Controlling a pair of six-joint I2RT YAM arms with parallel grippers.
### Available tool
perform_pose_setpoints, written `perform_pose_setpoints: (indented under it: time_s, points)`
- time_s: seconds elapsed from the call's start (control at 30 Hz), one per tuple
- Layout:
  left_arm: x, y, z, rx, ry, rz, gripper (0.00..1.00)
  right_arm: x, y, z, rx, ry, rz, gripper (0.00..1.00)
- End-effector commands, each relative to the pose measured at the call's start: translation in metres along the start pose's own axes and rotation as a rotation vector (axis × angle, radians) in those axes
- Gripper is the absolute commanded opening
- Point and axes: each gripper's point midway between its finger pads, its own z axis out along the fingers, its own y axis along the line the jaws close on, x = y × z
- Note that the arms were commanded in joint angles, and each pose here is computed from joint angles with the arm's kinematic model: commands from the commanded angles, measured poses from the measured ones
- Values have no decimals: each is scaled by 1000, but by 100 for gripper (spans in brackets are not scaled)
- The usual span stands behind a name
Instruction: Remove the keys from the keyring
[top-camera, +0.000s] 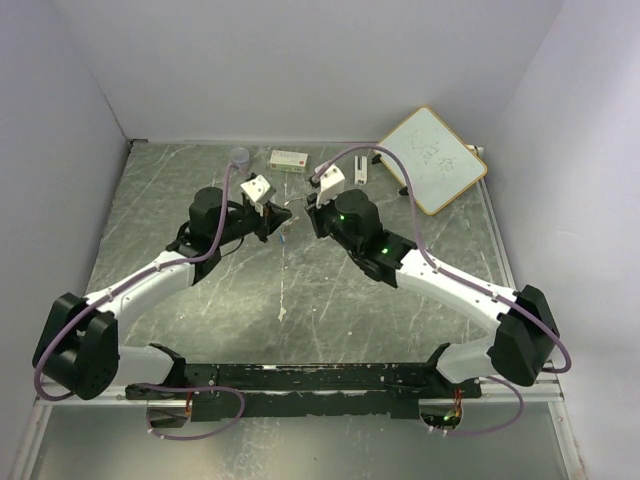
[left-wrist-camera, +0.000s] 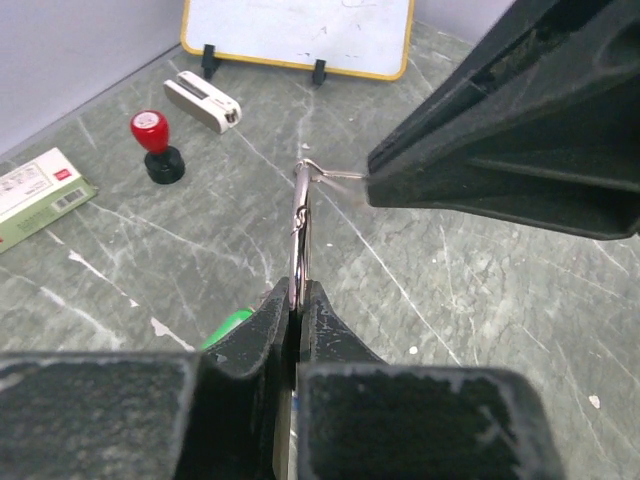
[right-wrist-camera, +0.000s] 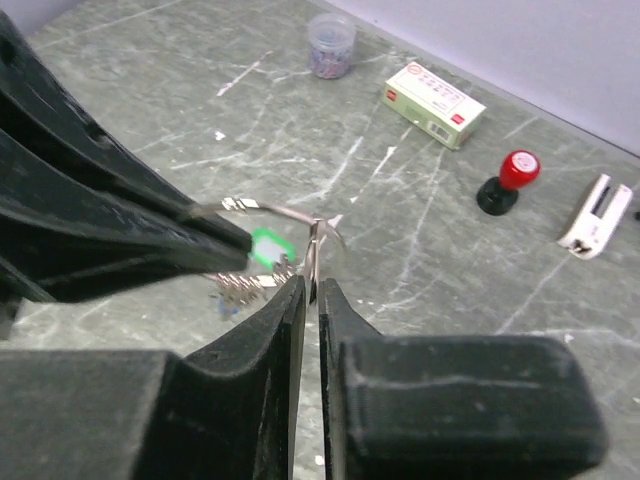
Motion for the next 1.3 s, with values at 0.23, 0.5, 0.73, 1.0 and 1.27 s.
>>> perform_pose_setpoints:
  time_s: [0.23, 0.5, 0.73, 1.0, 1.27]
  points:
    - [-58, 2, -21, -69, -13, 64, 7, 24, -23, -35, 90, -157, 41, 42]
    - [-84, -17, -30, -14, -45, 49, 7, 44, -6, -56, -34, -359, 102, 42]
    - [-103, -36, -38, 48, -79, 37, 7, 35, 10, -54, -123, -449, 89, 41]
    - [-120, -54, -45, 95, -105, 29, 7, 25, 18, -53, -167, -537, 99, 42]
    - [-121, -60, -44, 98, -96, 22, 7, 22, 22, -48, -182, -553, 115, 47]
